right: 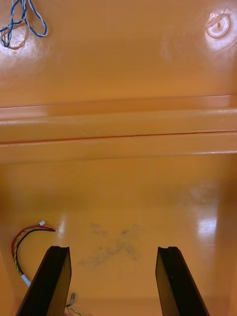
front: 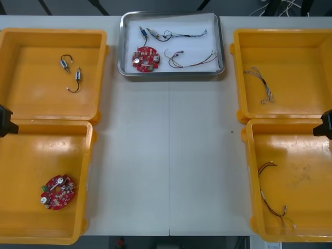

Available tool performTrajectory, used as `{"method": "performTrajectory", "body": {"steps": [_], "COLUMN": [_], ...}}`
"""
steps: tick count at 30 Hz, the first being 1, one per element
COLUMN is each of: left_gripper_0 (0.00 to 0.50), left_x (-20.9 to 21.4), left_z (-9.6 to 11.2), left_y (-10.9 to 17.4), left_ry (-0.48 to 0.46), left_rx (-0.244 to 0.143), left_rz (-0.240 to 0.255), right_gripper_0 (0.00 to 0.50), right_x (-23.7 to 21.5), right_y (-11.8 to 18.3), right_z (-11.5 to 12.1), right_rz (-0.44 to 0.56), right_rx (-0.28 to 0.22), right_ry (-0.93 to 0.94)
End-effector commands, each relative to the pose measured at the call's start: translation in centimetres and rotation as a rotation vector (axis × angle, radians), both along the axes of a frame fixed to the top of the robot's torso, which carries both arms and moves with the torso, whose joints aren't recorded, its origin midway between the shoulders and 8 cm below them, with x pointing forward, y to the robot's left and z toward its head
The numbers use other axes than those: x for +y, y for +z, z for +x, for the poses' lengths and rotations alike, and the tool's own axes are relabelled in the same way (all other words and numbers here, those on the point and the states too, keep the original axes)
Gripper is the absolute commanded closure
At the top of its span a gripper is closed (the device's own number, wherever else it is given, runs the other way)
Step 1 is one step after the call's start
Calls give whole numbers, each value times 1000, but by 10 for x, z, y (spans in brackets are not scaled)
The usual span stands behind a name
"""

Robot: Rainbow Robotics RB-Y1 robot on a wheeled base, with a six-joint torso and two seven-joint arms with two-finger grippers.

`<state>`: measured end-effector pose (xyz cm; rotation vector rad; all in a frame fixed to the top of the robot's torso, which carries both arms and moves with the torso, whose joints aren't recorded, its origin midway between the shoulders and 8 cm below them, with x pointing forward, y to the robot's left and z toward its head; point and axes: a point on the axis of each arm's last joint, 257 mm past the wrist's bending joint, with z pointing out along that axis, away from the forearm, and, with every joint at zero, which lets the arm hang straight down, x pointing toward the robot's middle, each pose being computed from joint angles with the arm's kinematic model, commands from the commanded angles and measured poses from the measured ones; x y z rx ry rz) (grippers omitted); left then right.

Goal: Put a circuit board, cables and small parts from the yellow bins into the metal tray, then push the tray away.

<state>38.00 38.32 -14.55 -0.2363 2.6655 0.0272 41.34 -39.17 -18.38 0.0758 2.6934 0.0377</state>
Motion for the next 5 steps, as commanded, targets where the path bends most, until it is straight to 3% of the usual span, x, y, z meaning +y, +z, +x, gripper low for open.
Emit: {"method": "performTrajectory", "body": {"steps": [1, 5], "left_gripper_0": [0, 0], "left_x": [16, 16], "left_z": [3, 3], "left_y": [17, 17], "left_ry": [51, 51], "left_rx": [-36, -36], "left_rz": [30, 30], "right_gripper_0": [0, 0], "right_x": [3, 3], "right_y": [-8, -8], "right_z": [-5, -5], "right_rz": [-12, -12], "right_rx": [18, 18], "right_ry": [39, 39]}}
